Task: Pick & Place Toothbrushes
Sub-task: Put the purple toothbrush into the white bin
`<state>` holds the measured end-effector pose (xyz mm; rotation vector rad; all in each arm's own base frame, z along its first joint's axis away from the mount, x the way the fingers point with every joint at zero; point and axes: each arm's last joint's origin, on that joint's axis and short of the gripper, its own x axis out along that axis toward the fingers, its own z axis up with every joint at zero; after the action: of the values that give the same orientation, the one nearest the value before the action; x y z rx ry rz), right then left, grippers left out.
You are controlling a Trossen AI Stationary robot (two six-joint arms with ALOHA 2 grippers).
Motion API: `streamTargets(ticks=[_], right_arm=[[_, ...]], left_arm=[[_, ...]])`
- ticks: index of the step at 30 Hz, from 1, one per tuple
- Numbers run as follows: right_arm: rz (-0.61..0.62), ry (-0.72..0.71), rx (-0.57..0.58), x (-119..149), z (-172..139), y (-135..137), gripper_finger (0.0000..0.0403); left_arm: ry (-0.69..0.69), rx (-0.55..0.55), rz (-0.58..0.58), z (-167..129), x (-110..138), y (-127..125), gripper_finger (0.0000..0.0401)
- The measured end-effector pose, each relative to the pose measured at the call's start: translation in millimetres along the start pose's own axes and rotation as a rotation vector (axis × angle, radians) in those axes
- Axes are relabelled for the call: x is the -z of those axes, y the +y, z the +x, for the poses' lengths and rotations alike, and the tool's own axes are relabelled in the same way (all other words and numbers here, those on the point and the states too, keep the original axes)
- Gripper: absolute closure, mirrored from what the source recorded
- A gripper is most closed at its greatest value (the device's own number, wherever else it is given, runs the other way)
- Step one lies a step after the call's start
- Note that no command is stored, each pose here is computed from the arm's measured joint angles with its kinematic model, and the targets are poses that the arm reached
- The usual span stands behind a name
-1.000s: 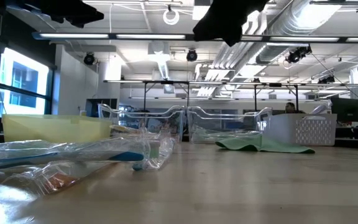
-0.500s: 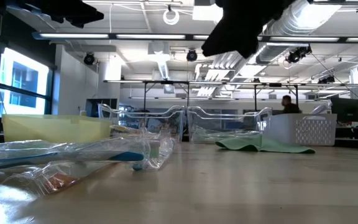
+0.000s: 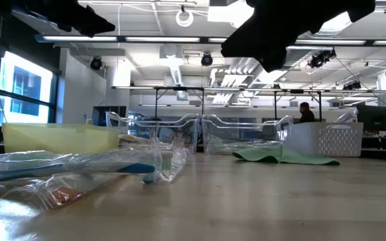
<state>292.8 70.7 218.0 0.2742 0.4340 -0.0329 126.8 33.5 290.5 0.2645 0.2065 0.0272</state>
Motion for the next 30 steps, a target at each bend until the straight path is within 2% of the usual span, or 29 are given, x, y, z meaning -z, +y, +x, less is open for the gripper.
streamTargets(ticks=[14,21,25,27,30], right_arm=[[-0.104,0.038,0.011,3,-1,-2,0.0361],[-0.097,0.047,0.016,-3,-22,-12,0.0361],[-0.093,-0.050,-0.004,-1,-50,-21,0.0361],[-0.079,-0.142,-0.036,3,-62,-25,0.0361],[-0.048,-0.235,-0.068,19,-77,-33,0.0361]], left_arm=[[0.124,0.069,-0.117,28,14,2,0.0230],[0.155,0.077,-0.151,34,17,3,0.0230],[0.152,0.077,-0.150,36,17,3,0.0230],[0.149,0.075,-0.139,36,17,3,0.0230],[0.141,0.067,-0.141,36,16,4,0.0230]])
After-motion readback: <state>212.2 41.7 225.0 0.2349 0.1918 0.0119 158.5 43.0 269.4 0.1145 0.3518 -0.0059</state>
